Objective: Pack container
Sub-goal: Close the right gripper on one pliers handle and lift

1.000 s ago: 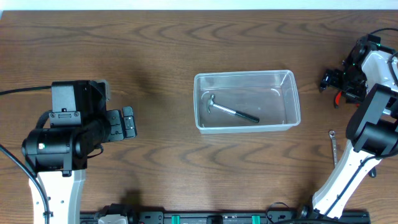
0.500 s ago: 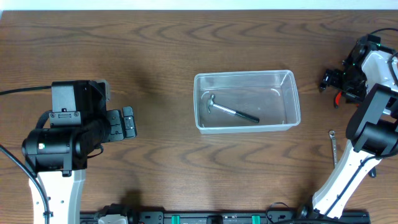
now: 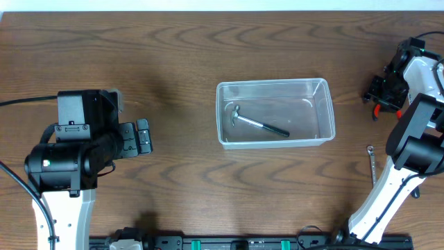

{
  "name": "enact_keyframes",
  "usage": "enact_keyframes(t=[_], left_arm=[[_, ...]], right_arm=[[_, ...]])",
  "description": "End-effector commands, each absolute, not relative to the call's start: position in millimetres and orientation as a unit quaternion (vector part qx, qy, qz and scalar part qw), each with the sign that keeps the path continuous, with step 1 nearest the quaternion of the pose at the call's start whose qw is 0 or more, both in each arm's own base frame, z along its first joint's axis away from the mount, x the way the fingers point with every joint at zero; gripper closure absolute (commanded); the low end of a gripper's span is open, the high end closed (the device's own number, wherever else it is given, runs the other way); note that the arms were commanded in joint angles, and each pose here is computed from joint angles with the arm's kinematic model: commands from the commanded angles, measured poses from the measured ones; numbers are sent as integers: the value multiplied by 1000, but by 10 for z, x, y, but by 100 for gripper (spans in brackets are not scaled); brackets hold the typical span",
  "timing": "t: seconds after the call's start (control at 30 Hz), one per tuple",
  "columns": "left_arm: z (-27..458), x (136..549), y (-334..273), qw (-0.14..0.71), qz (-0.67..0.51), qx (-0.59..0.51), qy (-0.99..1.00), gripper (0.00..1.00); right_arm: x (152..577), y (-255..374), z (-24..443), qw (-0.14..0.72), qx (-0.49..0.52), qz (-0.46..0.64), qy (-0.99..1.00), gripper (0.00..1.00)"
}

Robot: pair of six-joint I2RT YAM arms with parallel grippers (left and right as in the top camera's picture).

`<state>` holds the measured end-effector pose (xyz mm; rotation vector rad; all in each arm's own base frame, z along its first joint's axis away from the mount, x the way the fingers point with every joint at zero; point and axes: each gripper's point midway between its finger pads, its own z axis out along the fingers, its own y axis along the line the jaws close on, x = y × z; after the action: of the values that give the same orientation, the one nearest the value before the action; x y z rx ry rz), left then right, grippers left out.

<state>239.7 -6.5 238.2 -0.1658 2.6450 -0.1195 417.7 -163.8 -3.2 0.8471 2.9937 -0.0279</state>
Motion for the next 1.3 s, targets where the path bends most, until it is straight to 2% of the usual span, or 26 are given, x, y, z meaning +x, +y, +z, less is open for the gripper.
enact_keyframes(t=[0.0, 0.3, 0.7, 0.83, 1.27], left_arm=[[2432, 2409, -26, 250, -37, -69, 965, 2], [2432, 2409, -26, 250, -37, -69, 965, 2], [2432, 2409, -26, 250, -37, -69, 965, 2], [2432, 2409, -26, 250, -37, -69, 965, 2], [2432, 2409, -26, 250, -37, -69, 965, 2]], right_arm=[[4127, -1640, -210, -4, 288, -8, 957, 50], [4121, -1638, -210, -6, 291, -8, 957, 72], [4110, -1629, -170, -11, 293, -6, 956, 84], [4146, -1641, -67, -8, 289, -7, 957, 92], [4559, -1366, 793, 38, 172, -15, 984, 91]])
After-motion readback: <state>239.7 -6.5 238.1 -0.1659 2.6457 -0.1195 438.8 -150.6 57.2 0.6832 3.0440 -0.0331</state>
